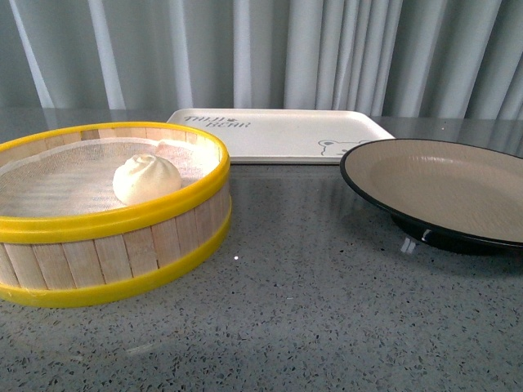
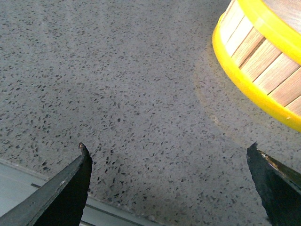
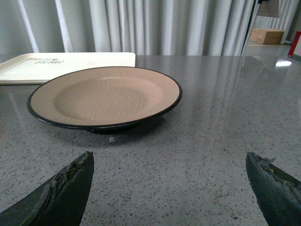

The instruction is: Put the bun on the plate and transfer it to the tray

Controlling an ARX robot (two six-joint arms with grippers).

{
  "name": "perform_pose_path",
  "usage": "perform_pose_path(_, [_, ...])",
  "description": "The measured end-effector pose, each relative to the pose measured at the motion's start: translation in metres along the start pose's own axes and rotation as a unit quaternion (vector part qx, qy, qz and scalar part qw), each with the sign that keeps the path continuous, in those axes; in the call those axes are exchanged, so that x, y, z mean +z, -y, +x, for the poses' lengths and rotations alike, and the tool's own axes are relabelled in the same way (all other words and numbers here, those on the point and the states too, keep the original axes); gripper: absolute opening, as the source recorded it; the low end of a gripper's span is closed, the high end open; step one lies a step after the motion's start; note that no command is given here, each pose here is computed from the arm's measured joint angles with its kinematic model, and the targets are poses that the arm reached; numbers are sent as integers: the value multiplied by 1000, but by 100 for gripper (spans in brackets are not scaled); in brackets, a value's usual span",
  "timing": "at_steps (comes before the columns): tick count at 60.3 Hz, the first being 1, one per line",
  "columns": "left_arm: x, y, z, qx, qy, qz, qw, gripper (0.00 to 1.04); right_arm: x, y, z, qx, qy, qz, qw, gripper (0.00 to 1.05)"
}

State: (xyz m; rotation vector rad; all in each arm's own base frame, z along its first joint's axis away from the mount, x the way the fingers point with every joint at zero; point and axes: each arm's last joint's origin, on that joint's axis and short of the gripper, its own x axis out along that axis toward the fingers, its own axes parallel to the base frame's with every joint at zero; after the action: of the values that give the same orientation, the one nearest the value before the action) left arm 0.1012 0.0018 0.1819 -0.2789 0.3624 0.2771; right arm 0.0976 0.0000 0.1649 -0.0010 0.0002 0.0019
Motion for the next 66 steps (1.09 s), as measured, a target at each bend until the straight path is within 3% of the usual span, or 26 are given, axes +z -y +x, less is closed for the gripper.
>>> perform_pose_path(12, [4,12,6,-18,-1,3,1000,98,0,0,0,-1,0,0,1000,96])
perform_pose_path(22, [28,34,13,-41,19,21,999,98,0,0,0,-1,0,0,1000,96])
perform_pose_path(48, [134,151,59,-117,26,136,983,98,0,0,0,-1,0,0,1000,96])
perform_pose_path(56, [148,186,75,-136,-15,174,975,98,0,0,0,-1,0,0,1000,96])
perform_pose_path(66, [147,219,94,-141,-71,214,964,98,0,0,0,-1,0,0,1000,96])
